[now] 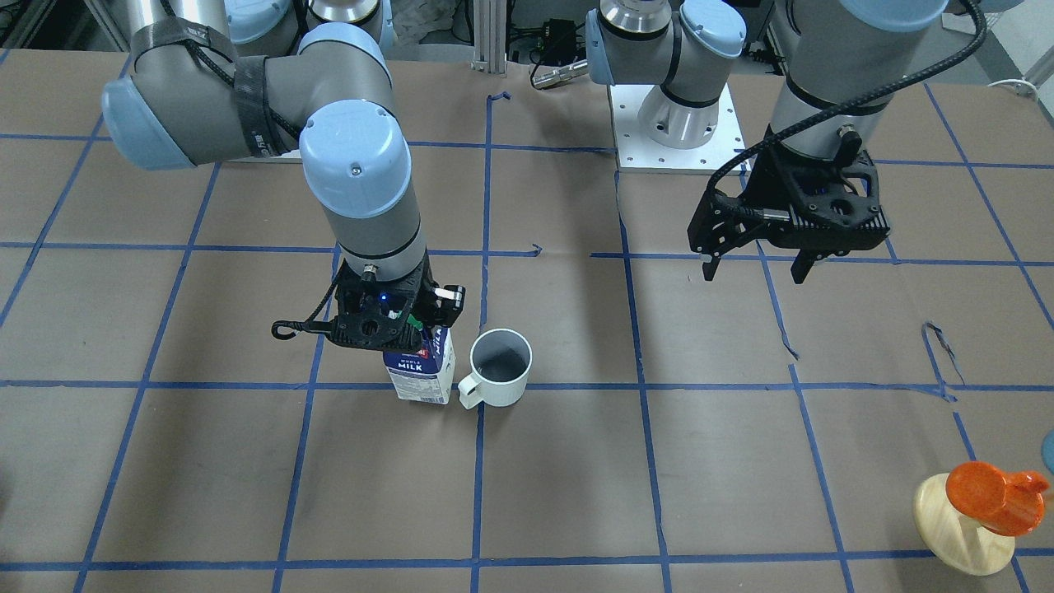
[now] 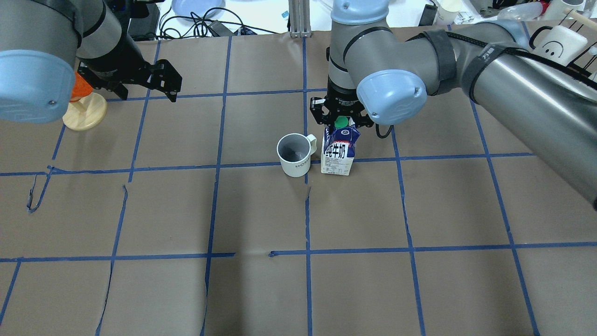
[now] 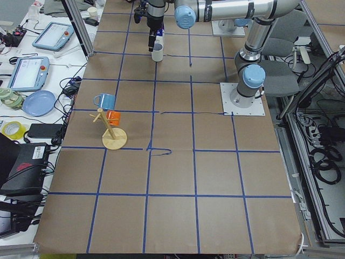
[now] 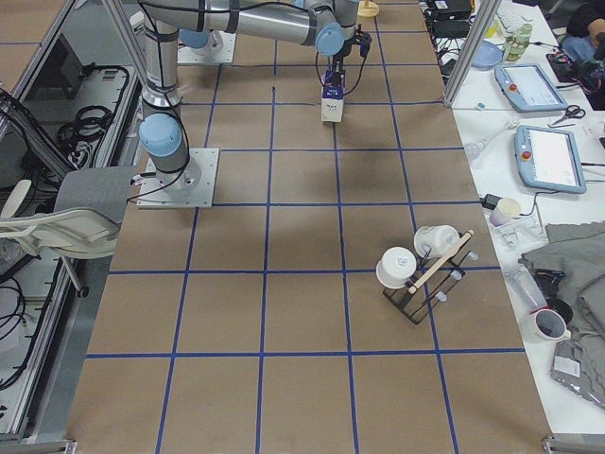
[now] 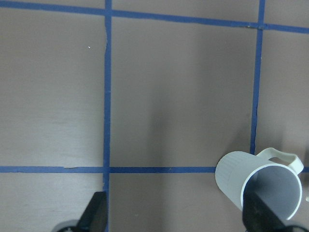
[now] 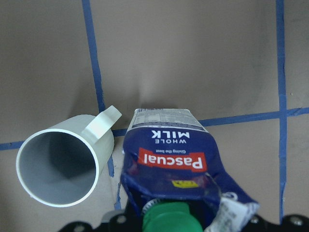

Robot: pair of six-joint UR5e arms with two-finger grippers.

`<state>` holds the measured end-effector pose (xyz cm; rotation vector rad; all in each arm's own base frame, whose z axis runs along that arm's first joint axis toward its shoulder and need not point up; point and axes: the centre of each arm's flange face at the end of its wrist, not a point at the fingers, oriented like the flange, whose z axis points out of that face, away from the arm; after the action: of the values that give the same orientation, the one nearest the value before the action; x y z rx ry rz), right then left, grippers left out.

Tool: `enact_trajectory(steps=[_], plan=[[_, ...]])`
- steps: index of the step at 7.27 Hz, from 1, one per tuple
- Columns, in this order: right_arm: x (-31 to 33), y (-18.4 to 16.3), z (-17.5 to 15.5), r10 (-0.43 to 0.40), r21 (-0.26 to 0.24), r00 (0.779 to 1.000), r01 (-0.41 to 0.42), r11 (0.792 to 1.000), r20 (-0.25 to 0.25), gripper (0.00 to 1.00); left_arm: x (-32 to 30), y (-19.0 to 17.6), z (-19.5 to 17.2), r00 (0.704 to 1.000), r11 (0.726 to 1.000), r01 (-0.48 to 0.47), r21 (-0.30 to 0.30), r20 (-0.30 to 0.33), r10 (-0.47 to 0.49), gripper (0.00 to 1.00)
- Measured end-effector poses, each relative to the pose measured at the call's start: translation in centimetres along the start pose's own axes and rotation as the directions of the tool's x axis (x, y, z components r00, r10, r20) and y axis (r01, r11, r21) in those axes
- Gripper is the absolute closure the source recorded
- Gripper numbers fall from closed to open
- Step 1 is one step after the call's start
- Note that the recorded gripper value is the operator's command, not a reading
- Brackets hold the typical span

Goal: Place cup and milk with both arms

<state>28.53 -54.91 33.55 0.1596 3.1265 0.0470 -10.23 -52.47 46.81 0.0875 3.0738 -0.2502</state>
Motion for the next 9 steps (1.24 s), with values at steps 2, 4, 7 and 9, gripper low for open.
enact_trajectory(steps=[2,4,7,9], plan=[[-0.1,-0.3,1.0,-0.013,-0.013,1.0,0.013,1.0,-0.012,0.06,-0.2,0.0,-0.4,1.0,1.0,-0.003,0.007,0.002,0.003,0.0],[0.2,-0.3,-0.3,-0.013,0.006,1.0,0.013,1.0,-0.012,0.0,-0.1,0.0,-0.5,1.0,1.0,-0.005,0.009,-0.003,0.005,0.0],[3.8,0.6,-9.5,-0.056,0.048,0.998,0.057,0.997,-0.012,0.0,-0.1,0.0,-0.9,1.0,1.0,-0.004,0.011,0.0,0.004,0.0],[9.0,1.7,-14.9,-0.122,0.069,0.992,0.123,0.99,-0.017,0.0,-0.2,-0.1,-1.5,1.0,1.0,0.001,0.017,-0.005,-0.001,0.0]])
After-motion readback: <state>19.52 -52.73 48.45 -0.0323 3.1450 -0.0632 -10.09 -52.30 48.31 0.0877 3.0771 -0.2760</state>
